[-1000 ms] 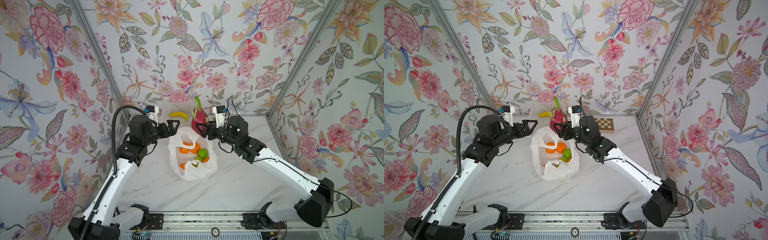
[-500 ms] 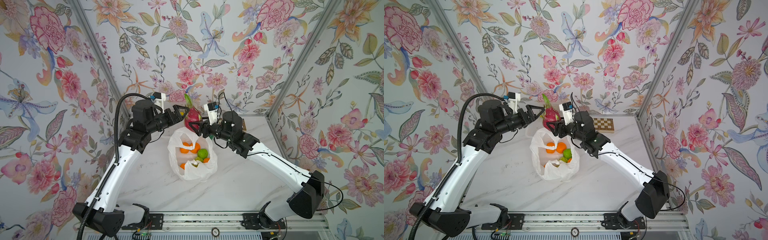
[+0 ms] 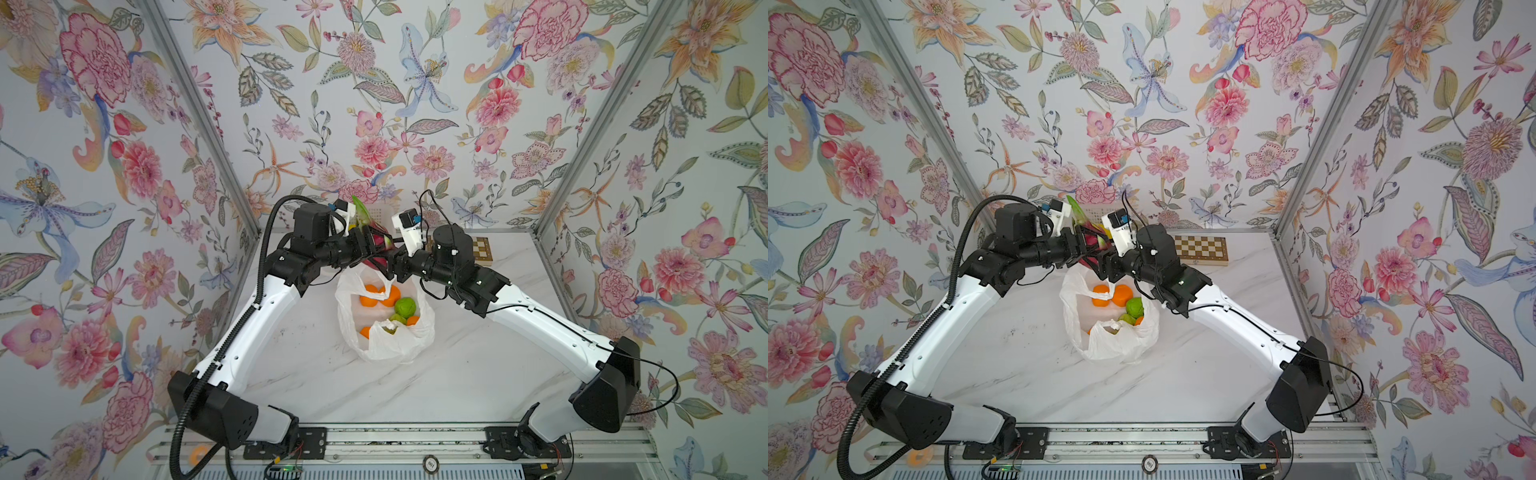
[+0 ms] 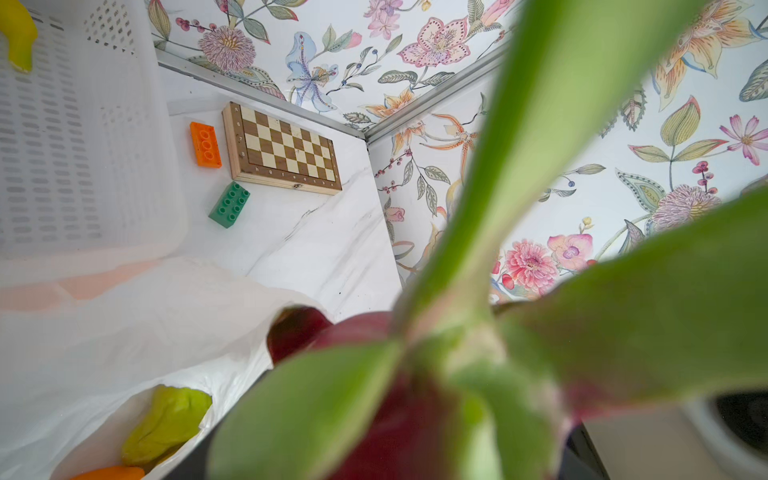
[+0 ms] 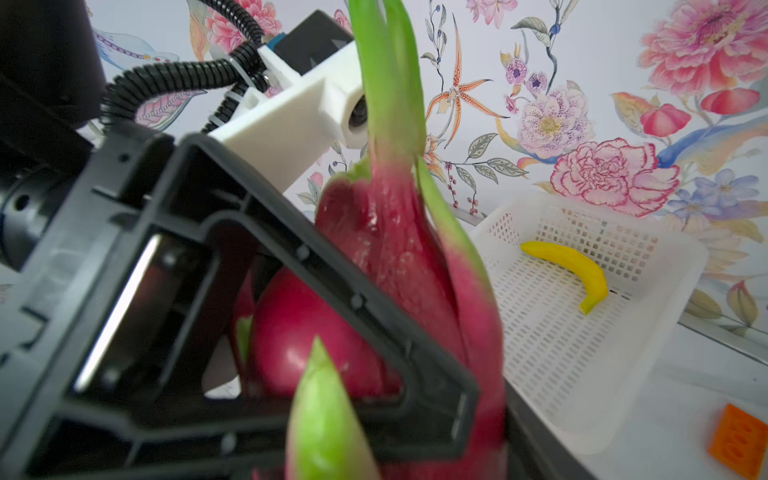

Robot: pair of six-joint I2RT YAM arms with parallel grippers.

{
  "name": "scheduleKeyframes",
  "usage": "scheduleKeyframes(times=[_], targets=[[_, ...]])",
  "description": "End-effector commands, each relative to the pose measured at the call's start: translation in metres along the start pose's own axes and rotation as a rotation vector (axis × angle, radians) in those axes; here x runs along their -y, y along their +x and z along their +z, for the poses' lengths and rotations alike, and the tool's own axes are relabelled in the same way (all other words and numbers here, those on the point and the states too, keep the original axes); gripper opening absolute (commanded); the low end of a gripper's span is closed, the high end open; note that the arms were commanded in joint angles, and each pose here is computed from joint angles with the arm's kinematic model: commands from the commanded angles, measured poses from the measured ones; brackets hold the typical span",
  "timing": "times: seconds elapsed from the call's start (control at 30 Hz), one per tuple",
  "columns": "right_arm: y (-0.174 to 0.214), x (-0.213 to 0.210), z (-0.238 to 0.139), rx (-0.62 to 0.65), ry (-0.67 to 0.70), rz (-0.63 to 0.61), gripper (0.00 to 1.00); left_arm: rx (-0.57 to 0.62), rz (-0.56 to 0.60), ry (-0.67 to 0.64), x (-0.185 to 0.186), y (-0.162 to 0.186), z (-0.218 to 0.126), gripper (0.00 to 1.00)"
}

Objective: Untie the knot of the plastic bag and take out the fruit
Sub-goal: 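Carry the dragon fruit with the left gripper into the white basket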

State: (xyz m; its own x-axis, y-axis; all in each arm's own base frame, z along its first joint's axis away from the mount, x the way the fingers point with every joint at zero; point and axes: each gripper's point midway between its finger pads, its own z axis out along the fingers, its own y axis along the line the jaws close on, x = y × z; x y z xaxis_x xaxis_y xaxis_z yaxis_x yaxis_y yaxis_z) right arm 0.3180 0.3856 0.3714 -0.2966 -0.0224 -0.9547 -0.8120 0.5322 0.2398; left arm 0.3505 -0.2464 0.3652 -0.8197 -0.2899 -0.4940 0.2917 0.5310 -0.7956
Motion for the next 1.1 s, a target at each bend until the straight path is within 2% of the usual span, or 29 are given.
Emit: scheduleKeyframes(times=[0.0, 0.07, 0.17, 0.27, 0.33, 0.53, 0.67, 0.8, 1.07], targets=[[-0.018, -0.012, -0.002, 0.060, -0.032, -0.019, 0.47, -0.024, 0.033, 0.059, 0.012, 0.008, 0.000, 0.66], [-0.017, -0.013, -0.003, 0.060, -0.033, -0.020, 0.55, -0.004, 0.054, 0.052, 0.013, 0.004, -0.002, 0.61], [-0.019, -0.014, -0.008, 0.066, -0.027, -0.015, 0.85, 0.049, 0.083, -0.002, 0.009, -0.009, -0.008, 0.56], [-0.023, -0.009, -0.020, 0.087, 0.016, 0.020, 0.98, 0.101, 0.093, -0.104, -0.006, -0.030, -0.018, 0.54], [-0.024, -0.008, -0.028, 0.093, 0.030, 0.035, 0.99, 0.131, 0.116, -0.171, -0.015, -0.046, -0.026, 0.52], [-0.019, 0.000, -0.045, 0.066, 0.082, 0.067, 0.99, 0.194, 0.159, -0.253, -0.036, -0.088, -0.034, 0.49], [-0.009, 0.007, -0.054, 0.014, 0.131, 0.085, 0.99, 0.174, 0.196, -0.469, -0.084, -0.114, -0.026, 0.47], [-0.001, 0.012, -0.061, -0.010, 0.152, 0.101, 0.99, 0.090, 0.216, -0.657, -0.131, -0.127, -0.014, 0.47], [0.003, 0.022, -0.064, -0.023, 0.166, 0.139, 0.99, 0.000, 0.183, -0.821, -0.203, -0.130, 0.019, 0.46]])
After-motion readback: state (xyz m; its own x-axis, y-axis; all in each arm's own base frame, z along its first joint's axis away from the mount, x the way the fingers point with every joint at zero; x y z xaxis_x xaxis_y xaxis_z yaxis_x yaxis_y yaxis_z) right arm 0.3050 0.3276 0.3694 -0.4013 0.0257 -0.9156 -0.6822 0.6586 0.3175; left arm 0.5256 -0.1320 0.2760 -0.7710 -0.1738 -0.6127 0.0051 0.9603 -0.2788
